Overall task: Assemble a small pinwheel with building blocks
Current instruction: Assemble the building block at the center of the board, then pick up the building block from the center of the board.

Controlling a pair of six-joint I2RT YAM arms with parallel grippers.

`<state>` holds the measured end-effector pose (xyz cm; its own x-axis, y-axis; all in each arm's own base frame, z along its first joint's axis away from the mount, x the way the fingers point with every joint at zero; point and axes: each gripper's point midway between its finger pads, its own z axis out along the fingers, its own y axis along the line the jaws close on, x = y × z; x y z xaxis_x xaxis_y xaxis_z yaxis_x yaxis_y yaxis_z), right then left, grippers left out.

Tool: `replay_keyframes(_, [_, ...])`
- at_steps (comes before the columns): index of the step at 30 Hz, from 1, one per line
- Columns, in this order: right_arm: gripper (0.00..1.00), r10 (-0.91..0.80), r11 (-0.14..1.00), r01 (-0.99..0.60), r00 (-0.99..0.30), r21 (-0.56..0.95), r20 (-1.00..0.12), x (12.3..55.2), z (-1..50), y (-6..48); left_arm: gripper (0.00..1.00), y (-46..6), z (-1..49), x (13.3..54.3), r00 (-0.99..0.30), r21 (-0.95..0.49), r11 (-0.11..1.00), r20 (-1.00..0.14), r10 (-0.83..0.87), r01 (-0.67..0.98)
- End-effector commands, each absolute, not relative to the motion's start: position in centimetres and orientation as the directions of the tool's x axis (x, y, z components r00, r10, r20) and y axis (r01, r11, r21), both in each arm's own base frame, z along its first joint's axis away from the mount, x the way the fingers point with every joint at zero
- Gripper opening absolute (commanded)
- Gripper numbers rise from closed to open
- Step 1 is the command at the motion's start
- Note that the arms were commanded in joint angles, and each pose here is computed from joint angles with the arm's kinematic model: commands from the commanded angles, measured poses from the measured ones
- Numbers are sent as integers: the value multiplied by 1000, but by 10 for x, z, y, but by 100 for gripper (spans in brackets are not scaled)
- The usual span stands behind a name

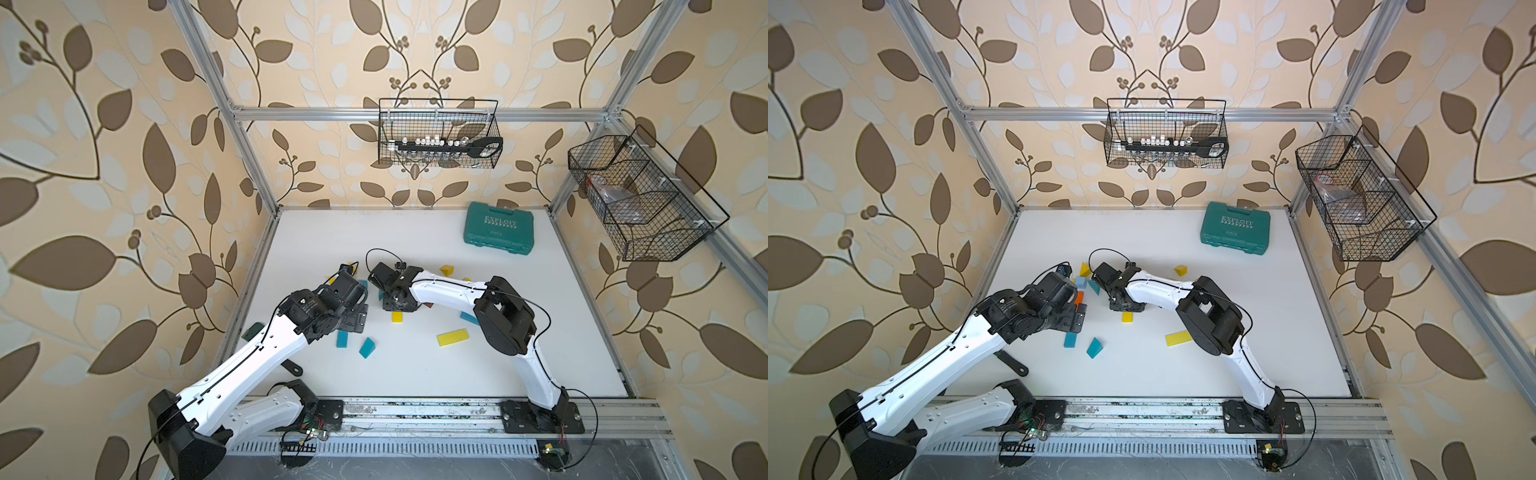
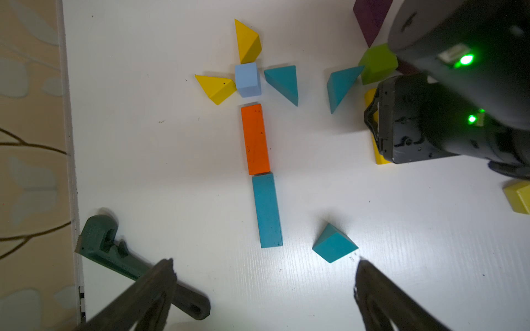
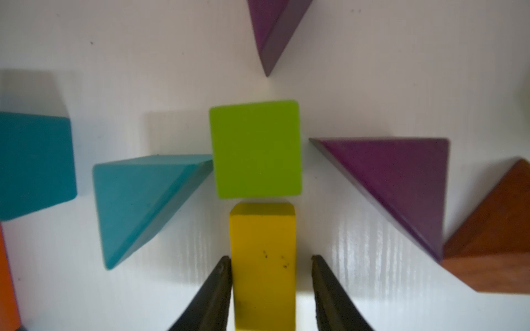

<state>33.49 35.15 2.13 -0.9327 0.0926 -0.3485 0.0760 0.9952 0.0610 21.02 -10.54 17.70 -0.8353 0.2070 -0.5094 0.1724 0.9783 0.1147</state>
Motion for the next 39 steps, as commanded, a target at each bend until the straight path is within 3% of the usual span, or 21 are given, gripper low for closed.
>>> replay_keyframes(1, [48,44,995,8,-928,97,-370,335,60,360,99,-103,180,212,-833,124,976,-508,219,181])
replay_keyframes(7, [68,-102,974,-181,-887,135,-450,310,126,341,99,-103,180,212,-834,130,976,-507,217,176])
replay_keyframes(9, [72,-144,969,-220,-869,110,-473,302,133,311,99,-102,180,212,-833,130,976,-510,215,173])
replay_keyframes(12, [74,-137,983,-176,-897,57,-421,293,123,246,99,-102,181,212,-833,129,977,-510,214,172])
replay_keyframes(15, [74,-64,995,-84,-939,45,-338,283,100,183,99,-103,180,212,-833,127,976,-509,215,174])
replay_keyframes(18, [74,-13,995,-42,-955,91,-298,280,87,152,99,-103,178,213,-838,129,975,-500,220,178])
replay_keyframes(25, [75,-14,980,-60,-972,192,-233,293,55,139,99,-103,170,217,-864,148,975,-455,218,168])
replay_keyframes(39, [68,-85,984,-102,-989,148,-119,284,25,136,99,-96,171,220,-868,142,980,-461,188,137])
